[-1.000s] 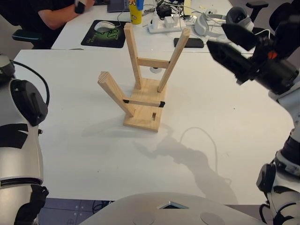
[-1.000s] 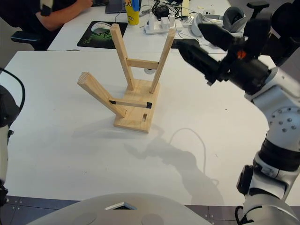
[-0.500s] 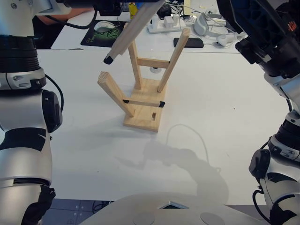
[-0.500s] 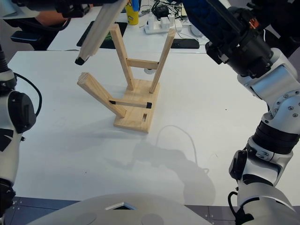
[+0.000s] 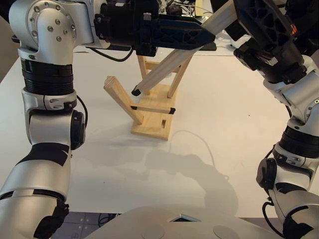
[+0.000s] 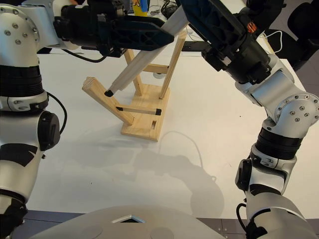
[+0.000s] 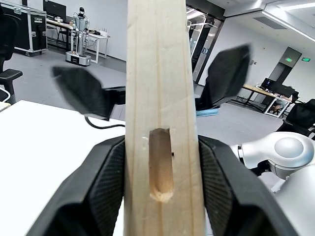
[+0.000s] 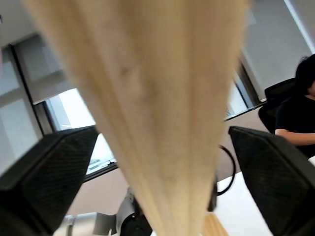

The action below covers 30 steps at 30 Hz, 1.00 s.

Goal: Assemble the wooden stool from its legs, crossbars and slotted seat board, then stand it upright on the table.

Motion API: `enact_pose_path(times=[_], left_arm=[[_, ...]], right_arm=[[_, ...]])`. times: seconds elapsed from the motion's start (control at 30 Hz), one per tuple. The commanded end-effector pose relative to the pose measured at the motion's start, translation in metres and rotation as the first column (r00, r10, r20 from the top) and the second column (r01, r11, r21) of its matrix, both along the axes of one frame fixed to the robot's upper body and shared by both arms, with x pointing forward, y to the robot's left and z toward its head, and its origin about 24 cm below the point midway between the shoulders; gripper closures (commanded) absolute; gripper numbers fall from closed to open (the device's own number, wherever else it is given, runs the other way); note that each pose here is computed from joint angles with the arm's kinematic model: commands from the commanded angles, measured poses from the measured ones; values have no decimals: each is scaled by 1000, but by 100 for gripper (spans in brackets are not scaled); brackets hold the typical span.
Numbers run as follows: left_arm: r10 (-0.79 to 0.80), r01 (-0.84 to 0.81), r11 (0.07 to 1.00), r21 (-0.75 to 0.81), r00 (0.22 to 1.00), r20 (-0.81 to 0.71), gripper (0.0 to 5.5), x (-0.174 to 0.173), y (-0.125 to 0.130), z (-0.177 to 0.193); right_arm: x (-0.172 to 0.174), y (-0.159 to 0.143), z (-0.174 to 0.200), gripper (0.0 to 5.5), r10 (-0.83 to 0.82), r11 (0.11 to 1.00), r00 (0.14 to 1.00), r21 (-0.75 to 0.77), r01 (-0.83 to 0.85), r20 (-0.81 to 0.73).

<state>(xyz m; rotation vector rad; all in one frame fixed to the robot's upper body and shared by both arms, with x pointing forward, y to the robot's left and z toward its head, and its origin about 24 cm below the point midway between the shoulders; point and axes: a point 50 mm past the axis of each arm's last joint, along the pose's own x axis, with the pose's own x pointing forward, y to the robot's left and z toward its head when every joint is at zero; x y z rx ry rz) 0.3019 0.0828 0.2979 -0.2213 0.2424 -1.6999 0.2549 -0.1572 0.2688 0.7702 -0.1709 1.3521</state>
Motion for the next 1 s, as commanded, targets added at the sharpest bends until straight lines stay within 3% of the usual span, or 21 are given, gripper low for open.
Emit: enact_pose_path(times=[0.03, 0.4, 0.63, 0.67, 0.9, 1.0], left_arm=[[24, -24, 1000, -14, 1000, 5, 343, 5, -1, -1], [14, -14, 1000, 22, 1000, -3, 343, 1, 1, -14], [93, -95, 994, 47, 994, 58, 343, -4, 7, -18], [99, -102, 993, 52, 993, 65, 307, -3, 8, -18], [144, -148, 987, 59, 987, 72, 206, 0, 16, -19], [205, -213, 975, 69, 973, 110, 168, 3, 31, -14]], right_arm=[[-2, 5, 5, 135, 10, 1000, 1000, -11, -10, -1], [-2, 6, 3, 304, 3, 1000, 1000, -12, -3, -21], [-2, 5, -4, 328, 2, 999, 999, -33, -4, -42], [-2, 5, -5, 328, 3, 999, 999, -36, -5, -46], [-3, 0, -15, 345, -36, 999, 998, -10, 36, -50], [-2, -8, -25, 345, -60, 998, 996, -9, 60, -66]])
